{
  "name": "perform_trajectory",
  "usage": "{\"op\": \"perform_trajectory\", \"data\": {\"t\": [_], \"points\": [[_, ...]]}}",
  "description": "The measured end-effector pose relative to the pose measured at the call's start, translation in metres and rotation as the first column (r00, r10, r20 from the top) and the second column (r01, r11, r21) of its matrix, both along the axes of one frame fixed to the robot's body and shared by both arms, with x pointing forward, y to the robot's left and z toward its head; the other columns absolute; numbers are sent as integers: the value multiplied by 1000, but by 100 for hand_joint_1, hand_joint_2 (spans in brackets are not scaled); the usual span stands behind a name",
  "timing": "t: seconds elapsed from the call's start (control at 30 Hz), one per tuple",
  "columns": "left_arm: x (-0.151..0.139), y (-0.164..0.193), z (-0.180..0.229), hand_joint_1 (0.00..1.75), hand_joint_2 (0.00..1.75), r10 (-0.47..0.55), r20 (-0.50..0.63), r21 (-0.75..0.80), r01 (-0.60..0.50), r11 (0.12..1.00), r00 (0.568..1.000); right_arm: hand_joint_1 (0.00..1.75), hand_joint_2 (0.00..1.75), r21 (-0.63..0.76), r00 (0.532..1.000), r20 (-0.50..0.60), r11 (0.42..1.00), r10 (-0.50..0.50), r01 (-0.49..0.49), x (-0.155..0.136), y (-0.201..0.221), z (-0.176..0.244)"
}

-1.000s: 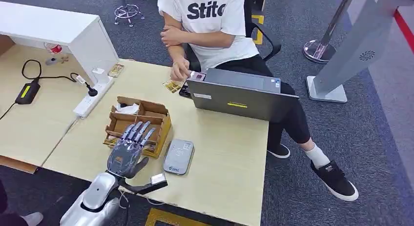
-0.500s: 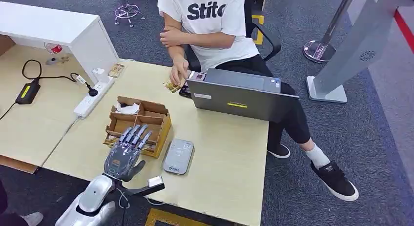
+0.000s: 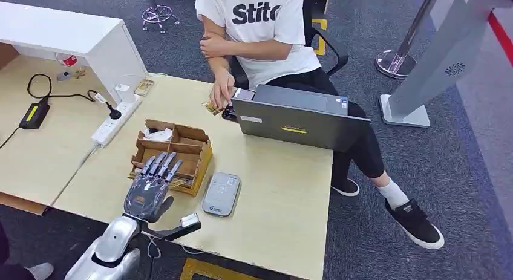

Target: Pass the card to the sensor for recognition and then transmit it.

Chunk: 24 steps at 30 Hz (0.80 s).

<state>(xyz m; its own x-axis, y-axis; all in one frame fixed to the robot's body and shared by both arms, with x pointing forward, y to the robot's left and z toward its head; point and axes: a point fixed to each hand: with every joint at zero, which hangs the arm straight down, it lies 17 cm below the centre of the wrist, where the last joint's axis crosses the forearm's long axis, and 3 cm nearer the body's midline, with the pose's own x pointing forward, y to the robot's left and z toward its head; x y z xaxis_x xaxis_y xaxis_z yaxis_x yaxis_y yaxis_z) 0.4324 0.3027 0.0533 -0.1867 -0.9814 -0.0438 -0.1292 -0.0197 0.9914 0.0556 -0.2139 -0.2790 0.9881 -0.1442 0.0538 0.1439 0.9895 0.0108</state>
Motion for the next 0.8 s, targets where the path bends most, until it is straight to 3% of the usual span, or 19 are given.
{"op": "perform_trajectory", "data": {"t": [0.23,0.27,0.3,0.33,0.8], "points": [[0,1,1,0,175,9,7,1,-9,1000,1000,0,175,1,1000,-1,1000,-4,4,0,1,0],[0,1,2,12,175,9,8,1,-9,1000,1000,0,175,2,1000,-1,1000,-5,5,0,1,0],[0,1,1,154,175,9,8,1,-9,1000,1000,0,175,2,1000,-1,1000,-5,5,0,1,0],[0,2,2,175,175,10,8,1,-10,1000,1000,0,175,2,1000,-1,1000,-6,6,0,1,0],[2,3,3,175,175,13,13,-1,-13,1000,1000,0,175,2,1000,-1,1000,-11,11,0,3,0]]}}
